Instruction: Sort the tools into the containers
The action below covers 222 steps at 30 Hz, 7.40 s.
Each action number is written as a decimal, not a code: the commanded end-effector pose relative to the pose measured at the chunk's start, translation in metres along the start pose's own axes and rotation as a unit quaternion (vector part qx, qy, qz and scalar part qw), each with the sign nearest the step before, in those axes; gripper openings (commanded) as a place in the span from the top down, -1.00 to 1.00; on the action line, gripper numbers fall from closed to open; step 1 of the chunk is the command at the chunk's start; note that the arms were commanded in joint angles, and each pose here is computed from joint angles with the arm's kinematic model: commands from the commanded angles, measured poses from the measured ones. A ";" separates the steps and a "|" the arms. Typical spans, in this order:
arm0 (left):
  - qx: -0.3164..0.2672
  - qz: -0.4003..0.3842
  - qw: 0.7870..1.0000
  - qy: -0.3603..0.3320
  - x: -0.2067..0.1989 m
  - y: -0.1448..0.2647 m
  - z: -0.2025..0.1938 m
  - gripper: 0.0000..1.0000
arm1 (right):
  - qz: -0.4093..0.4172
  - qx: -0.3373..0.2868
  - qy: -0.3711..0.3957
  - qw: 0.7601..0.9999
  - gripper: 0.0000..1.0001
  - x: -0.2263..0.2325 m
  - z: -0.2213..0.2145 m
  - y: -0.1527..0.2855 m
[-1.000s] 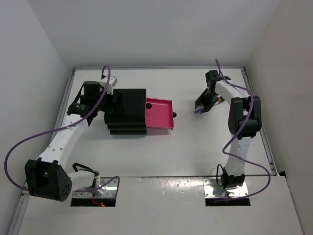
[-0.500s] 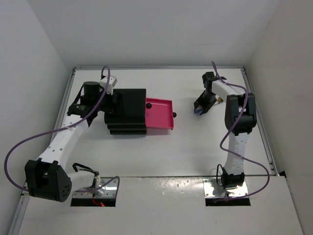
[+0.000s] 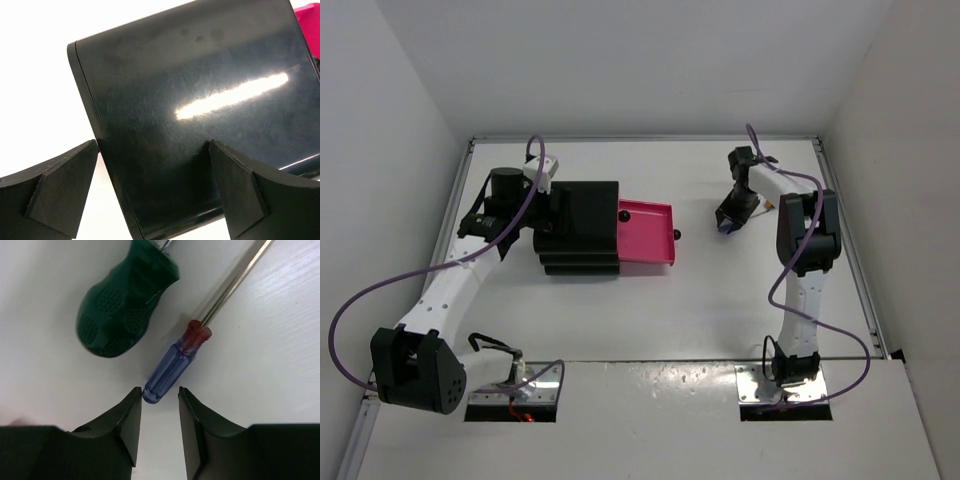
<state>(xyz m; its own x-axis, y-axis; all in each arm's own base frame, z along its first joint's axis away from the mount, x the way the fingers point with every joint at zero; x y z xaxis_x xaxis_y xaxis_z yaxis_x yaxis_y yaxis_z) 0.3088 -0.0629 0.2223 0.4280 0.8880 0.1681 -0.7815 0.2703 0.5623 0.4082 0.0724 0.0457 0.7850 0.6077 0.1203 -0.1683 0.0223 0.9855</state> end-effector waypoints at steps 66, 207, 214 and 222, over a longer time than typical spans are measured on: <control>0.065 -0.038 0.997 -0.002 -0.018 0.003 -0.038 -0.98 | 0.142 -0.154 0.287 0.935 0.34 -0.104 0.024 -0.004; 0.078 -0.077 0.994 -0.006 -0.025 -0.004 -0.039 -0.98 | 0.503 0.391 0.189 0.748 -0.03 0.006 -0.087 0.015; 0.087 -0.079 0.993 -0.004 -0.026 -0.006 -0.045 -0.98 | 0.515 0.385 0.194 0.741 -0.03 0.020 -0.087 0.018; 0.088 -0.075 0.993 -0.004 -0.025 -0.006 -0.045 -0.98 | 0.519 0.394 0.204 0.731 0.07 0.028 -0.092 0.012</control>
<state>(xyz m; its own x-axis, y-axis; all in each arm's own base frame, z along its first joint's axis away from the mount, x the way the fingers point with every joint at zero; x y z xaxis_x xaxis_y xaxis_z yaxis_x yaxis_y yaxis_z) 0.3069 -0.0659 0.2211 0.4743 0.8625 0.1763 -0.7695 0.3089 0.5589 0.3647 0.1577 0.0440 0.2541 0.1938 0.9476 -0.0419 -0.9766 0.2110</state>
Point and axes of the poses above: each gripper's point midway between its finger pads, its own y axis back along the fingers, its own x axis along the line the jaws close on, z = x × y, the point moved 5 cm from there along y, back along the fingers, and after that the axes turned 13 degrees about -y, right-handed, at the moved point
